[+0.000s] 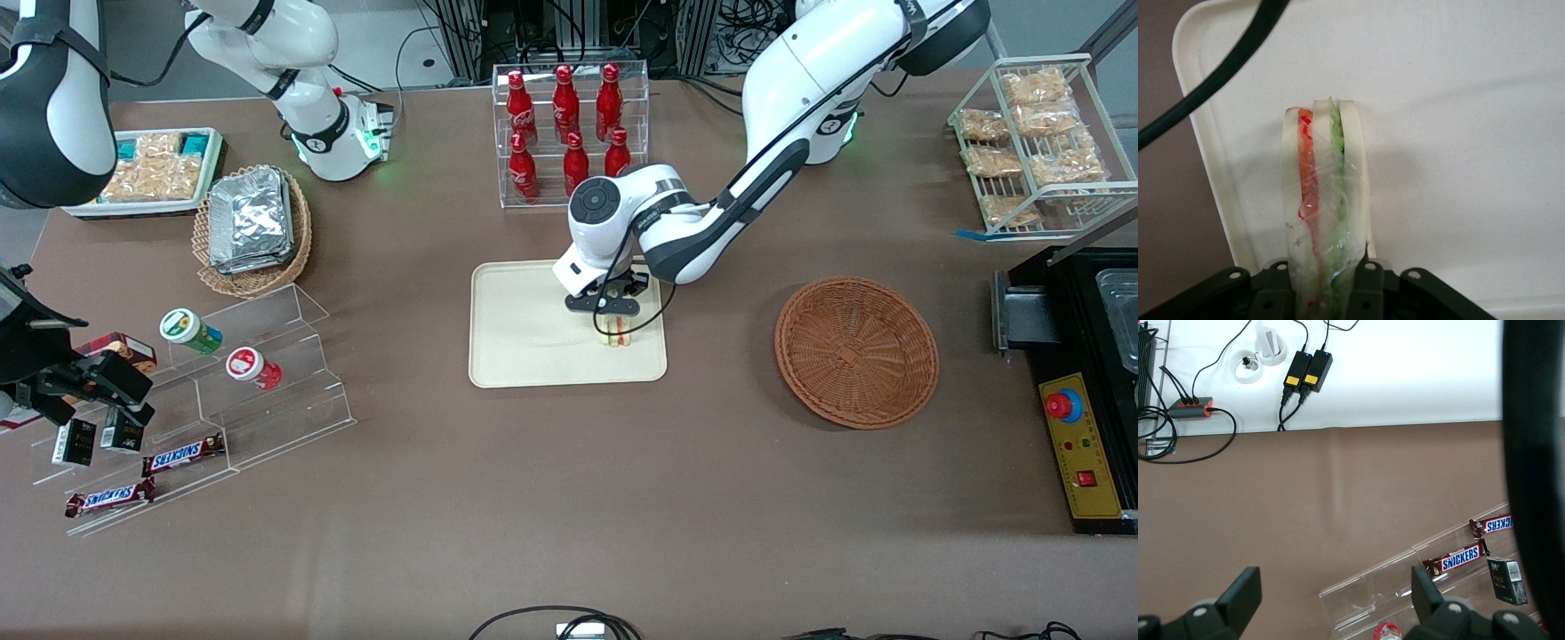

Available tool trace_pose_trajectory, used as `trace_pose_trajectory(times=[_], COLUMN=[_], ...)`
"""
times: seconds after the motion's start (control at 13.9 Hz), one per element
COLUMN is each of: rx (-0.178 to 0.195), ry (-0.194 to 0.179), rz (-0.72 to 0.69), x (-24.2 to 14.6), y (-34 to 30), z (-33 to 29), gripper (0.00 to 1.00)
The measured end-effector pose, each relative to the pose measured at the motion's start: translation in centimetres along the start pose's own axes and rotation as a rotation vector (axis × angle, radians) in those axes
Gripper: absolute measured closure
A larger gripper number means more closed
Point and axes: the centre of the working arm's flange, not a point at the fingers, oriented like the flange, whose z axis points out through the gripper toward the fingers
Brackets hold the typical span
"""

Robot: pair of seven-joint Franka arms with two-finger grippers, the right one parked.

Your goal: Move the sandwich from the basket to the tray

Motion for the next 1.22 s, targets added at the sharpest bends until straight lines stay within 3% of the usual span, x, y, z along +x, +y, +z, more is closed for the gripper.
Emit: trace_pose_trajectory(times=[0.43,0.58,0.72,1.01,1.22], rx=[-0.042,-0.067,-0.069,-0.041,-0.009], ry=[0.047,0.076,0.087,0.044,0.039], rz=[-0.070,-0.136,-0.212,-0.364,-0.459], x=[2.6,4.8,7.2,12.0,15.0], y=[0.1,-0.4,-2.1,-7.2,-12.3], z=[-2.7,-4.7,-6.3,-10.0,-12.5], gripper=[0.04,0.01,0.01,0.01,0.01])
